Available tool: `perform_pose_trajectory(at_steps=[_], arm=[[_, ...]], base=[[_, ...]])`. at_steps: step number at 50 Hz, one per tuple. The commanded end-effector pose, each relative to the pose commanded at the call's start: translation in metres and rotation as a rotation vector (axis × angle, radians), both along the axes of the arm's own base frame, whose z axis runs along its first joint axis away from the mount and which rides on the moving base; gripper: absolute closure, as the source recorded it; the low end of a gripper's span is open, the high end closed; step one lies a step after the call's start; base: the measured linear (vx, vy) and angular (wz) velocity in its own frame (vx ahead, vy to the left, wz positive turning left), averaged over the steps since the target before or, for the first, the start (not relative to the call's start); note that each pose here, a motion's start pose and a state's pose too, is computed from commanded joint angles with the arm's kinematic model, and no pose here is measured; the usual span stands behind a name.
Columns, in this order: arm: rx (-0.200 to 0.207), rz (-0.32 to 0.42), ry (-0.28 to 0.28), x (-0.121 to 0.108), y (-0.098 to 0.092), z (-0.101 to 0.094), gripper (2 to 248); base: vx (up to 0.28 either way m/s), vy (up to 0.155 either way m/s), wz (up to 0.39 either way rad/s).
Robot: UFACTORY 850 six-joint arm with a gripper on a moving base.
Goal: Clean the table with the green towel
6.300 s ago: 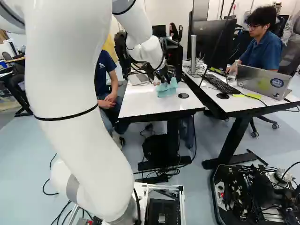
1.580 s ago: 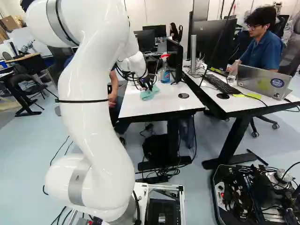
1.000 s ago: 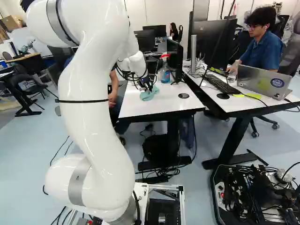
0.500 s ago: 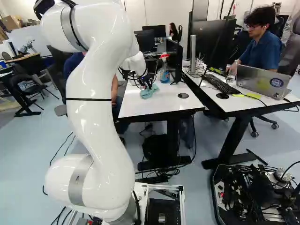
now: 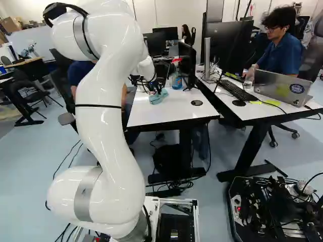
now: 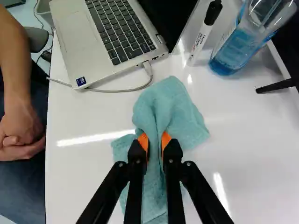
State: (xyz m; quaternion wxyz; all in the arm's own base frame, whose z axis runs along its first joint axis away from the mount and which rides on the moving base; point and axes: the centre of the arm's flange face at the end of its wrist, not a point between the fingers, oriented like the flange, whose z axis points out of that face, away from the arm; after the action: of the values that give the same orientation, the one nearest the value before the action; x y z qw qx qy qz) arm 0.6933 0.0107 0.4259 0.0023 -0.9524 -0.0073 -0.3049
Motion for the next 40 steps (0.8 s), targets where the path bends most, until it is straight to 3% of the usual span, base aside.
perform_pose_trajectory(at_steps=[40], arm=[[-0.001, -0.007, 0.052, -0.062, -0.006, 0.005, 199]], base=[[0.0, 0.0, 0.001]])
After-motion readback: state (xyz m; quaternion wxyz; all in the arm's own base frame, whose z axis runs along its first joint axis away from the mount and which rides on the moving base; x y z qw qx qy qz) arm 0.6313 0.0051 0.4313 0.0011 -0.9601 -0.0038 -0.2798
